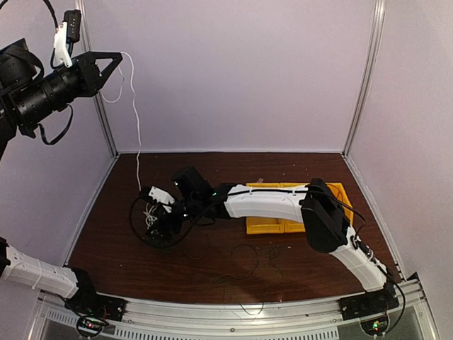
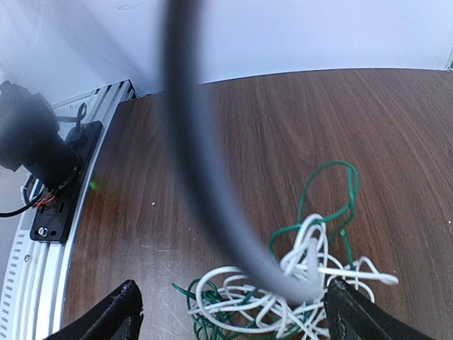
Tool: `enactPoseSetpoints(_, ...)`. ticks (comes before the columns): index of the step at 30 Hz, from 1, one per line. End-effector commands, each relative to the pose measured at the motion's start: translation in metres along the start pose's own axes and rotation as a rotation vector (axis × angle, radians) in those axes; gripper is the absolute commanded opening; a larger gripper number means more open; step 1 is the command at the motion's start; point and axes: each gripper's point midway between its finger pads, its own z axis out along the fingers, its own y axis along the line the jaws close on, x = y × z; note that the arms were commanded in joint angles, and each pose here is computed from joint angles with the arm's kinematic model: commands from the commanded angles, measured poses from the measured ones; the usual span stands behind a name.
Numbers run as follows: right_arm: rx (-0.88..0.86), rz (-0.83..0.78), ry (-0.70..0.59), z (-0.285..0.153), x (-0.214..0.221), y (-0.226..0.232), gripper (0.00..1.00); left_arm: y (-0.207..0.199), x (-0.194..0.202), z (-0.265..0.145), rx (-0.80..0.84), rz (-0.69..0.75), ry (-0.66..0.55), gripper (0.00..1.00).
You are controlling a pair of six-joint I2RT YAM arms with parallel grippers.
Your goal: Untangle the cables
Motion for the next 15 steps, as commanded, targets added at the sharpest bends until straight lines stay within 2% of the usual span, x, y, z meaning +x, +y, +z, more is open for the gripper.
enactPoseSetpoints(1, 0.096, 0.019, -0.049, 0.012, -0.018, 0.004, 0.89, -0.006, -0.024, -0.007, 0.036, -0.055, -0.062, 0.0)
enactPoseSetpoints(3, 0.195, 0.049, -0.046, 0.014, -0.017, -0.011, 0.8, -0.007, -0.027, -0.01, 0.042, -0.059, -0.07, 0.0)
enactPoseSetpoints(5, 0.318, 0.1, -0.041, 0.01, -0.012, -0.033, 0.66, -0.006, -0.031, -0.012, 0.041, -0.062, -0.078, 0.0)
enactPoseSetpoints(6, 0.364, 0.109, -0.034, 0.008, -0.007, -0.041, 0.53, -0.005, -0.033, -0.014, 0.039, -0.065, -0.085, 0.0)
enactPoseSetpoints(8, 0.427, 0.112, -0.021, 0.005, 0.0, -0.052, 0.11, -0.003, -0.039, -0.019, 0.032, -0.066, -0.101, 0.0)
enactPoseSetpoints(9, 0.443, 0.112, -0.011, 0.004, 0.005, -0.055, 0.01, -0.002, -0.042, -0.021, 0.028, -0.065, -0.108, 0.0)
enactPoseSetpoints(15, 0.442, 0.141, 0.066, -0.013, 0.051, -0.074, 0.0, 0.007, -0.076, -0.042, -0.006, -0.055, -0.181, 0.0)
